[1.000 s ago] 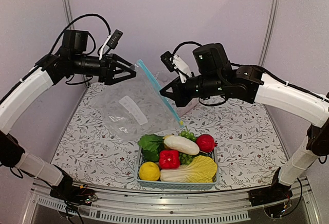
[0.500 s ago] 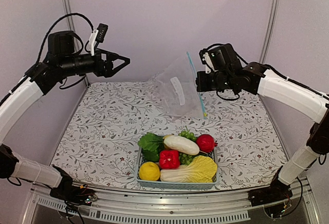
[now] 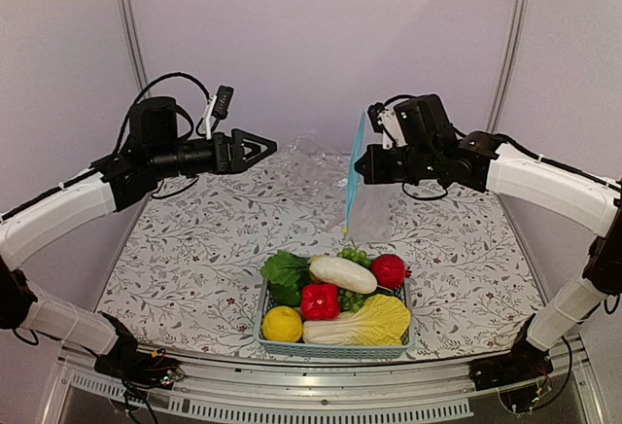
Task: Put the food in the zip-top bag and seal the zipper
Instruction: Pass from the right arm to the left
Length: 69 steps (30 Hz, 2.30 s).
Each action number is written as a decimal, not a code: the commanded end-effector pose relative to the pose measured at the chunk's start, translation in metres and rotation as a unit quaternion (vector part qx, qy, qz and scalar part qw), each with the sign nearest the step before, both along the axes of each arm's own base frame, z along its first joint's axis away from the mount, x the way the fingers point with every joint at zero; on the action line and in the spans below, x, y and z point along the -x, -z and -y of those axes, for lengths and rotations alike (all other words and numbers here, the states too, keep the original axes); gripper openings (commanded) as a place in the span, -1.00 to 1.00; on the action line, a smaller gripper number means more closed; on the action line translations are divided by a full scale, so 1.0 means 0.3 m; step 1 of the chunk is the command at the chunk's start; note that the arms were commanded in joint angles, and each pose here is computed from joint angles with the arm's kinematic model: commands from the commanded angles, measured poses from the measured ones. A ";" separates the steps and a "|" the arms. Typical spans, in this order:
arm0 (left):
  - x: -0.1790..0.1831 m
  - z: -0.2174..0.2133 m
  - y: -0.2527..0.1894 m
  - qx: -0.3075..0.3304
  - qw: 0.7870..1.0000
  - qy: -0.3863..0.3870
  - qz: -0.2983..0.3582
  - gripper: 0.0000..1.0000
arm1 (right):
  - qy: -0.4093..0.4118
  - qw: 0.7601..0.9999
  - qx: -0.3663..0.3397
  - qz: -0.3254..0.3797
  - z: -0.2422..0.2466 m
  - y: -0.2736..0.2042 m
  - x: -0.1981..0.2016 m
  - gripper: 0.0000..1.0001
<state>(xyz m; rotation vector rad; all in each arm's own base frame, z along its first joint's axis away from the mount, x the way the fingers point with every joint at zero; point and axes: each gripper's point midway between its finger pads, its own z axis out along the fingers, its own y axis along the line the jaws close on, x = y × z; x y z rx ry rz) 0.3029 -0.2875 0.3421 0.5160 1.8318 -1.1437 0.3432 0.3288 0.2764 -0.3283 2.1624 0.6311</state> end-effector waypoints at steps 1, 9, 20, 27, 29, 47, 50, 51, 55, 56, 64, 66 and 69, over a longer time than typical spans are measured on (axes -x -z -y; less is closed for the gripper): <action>0.010 0.095 0.014 0.054 0.998 0.028 -0.026 0.86 | -0.048 0.997 -0.052 -0.011 -0.087 0.000 0.027 -1.00; 0.006 0.250 0.125 0.054 0.993 0.073 -0.079 0.59 | -0.085 0.995 -0.058 -0.002 -0.143 -0.008 0.068 -1.00; 0.003 0.350 0.192 0.040 0.990 0.096 -0.098 0.45 | -0.093 0.994 -0.061 -0.004 -0.161 -0.001 0.075 -1.00; -0.023 0.384 0.243 0.020 0.989 0.096 -0.111 0.25 | -0.098 0.993 -0.060 -0.005 -0.166 0.004 0.079 -1.00; -0.025 0.397 0.251 0.017 0.989 0.100 -0.112 0.18 | -0.099 0.993 -0.059 -0.005 -0.166 0.005 0.079 -1.00; -0.026 0.443 0.293 -0.005 0.987 0.107 -0.119 -0.53 | -0.095 0.994 -0.052 -0.004 -0.158 0.018 0.077 -1.00; -0.032 0.446 0.297 -0.010 0.987 0.104 -0.119 -0.60 | -0.095 0.994 -0.050 -0.004 -0.156 0.022 0.079 -1.00; -0.035 0.446 0.296 -0.012 0.988 0.102 -0.119 -0.65 | -0.094 0.994 -0.050 -0.004 -0.155 0.022 0.077 -1.00; -0.046 0.442 0.301 -0.022 0.989 0.090 -0.117 -0.83 | -0.090 0.995 -0.046 -0.003 -0.148 0.026 0.076 -1.00; -0.048 0.439 0.301 -0.025 0.989 0.087 -0.115 -0.85 | -0.089 0.995 -0.046 -0.002 -0.147 0.024 0.075 -1.00; -0.070 0.407 0.306 -0.051 0.991 0.051 -0.112 -1.00 | -0.067 0.997 -0.028 -0.001 -0.118 0.038 0.064 -1.00; -0.082 0.382 0.314 -0.070 0.991 0.029 -0.110 -1.00 | -0.046 0.999 -0.017 0.002 -0.092 0.042 0.051 -1.00; -0.107 0.332 0.326 -0.104 0.989 -0.015 -0.104 -1.00 | -0.020 1.000 0.001 0.005 -0.056 0.048 0.037 -1.00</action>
